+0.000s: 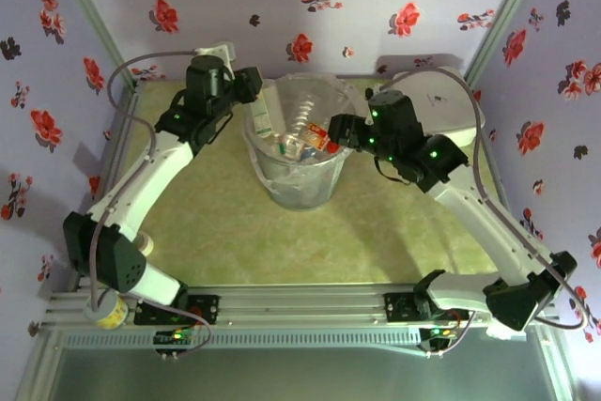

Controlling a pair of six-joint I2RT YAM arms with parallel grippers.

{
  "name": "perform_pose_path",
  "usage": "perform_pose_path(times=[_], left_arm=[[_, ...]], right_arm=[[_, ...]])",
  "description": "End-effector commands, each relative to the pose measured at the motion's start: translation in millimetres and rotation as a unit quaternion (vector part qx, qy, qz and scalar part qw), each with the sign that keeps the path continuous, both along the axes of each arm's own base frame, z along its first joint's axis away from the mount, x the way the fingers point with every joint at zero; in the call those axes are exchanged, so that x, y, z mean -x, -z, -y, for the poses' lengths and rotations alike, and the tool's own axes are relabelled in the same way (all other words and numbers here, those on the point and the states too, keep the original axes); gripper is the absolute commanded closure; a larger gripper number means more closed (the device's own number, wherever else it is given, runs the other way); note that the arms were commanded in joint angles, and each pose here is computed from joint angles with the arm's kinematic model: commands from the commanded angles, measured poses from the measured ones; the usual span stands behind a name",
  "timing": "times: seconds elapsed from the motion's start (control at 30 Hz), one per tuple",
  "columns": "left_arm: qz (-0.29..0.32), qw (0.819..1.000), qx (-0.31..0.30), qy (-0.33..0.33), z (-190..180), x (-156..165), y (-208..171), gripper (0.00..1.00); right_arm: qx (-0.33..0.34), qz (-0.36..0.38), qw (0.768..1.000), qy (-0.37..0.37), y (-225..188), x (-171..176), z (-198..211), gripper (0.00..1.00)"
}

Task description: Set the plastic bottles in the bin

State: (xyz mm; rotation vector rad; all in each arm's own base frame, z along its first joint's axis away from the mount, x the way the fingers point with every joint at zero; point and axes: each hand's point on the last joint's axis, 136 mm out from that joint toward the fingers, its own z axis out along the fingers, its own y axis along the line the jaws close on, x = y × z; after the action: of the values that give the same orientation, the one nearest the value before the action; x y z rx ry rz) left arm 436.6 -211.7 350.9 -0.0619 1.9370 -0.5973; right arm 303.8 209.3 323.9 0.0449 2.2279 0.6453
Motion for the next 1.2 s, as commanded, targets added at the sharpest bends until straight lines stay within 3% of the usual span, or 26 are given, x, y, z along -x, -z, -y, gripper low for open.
perform_pose_path(times=[0.0, 0.27, 0.5, 0.53, 0.67, 0.8, 0.87, 1.0, 1.17], left_arm=[[-0.017, 0.999, -0.025, 0.041, 24, 7, 12, 0.71], [-0.017, 0.995, -0.059, 0.084, 57, 16, 20, 0.71], [-0.02, 0.995, -0.066, 0.067, 47, 20, 25, 0.69], [-0.014, 0.996, -0.064, 0.068, 46, 22, 21, 0.68], [0.014, 0.996, -0.054, 0.065, 39, 28, -7, 0.42], [0.027, 0.996, -0.046, 0.067, 36, 34, -25, 0.34], [0.031, 0.996, -0.044, 0.071, 36, 39, -29, 0.35], [0.021, 0.995, -0.049, 0.086, 43, 47, -25, 0.48], [-0.005, 0.991, -0.079, 0.11, 62, 52, -3, 0.62]], right_arm=[[-0.007, 0.003, 1.0, 0.025, -2, 3, 14, 0.28], [0.011, 0.002, 0.997, 0.07, 9, 1, 44, 0.28], [0.0, 0.006, 0.997, 0.077, 6, -2, 52, 0.27], [-0.001, 0.009, 0.997, 0.078, 4, -3, 53, 0.27], [-0.008, 0.018, 0.997, 0.078, -5, -8, 55, 0.25], [-0.008, 0.027, 0.996, 0.083, -11, -13, 59, 0.24], [-0.01, 0.033, 0.996, 0.086, -16, -15, 62, 0.25], [-0.006, 0.045, 0.995, 0.087, -25, -24, 64, 0.29], [0.004, 0.067, 0.995, 0.08, -44, -42, 59, 0.45]])
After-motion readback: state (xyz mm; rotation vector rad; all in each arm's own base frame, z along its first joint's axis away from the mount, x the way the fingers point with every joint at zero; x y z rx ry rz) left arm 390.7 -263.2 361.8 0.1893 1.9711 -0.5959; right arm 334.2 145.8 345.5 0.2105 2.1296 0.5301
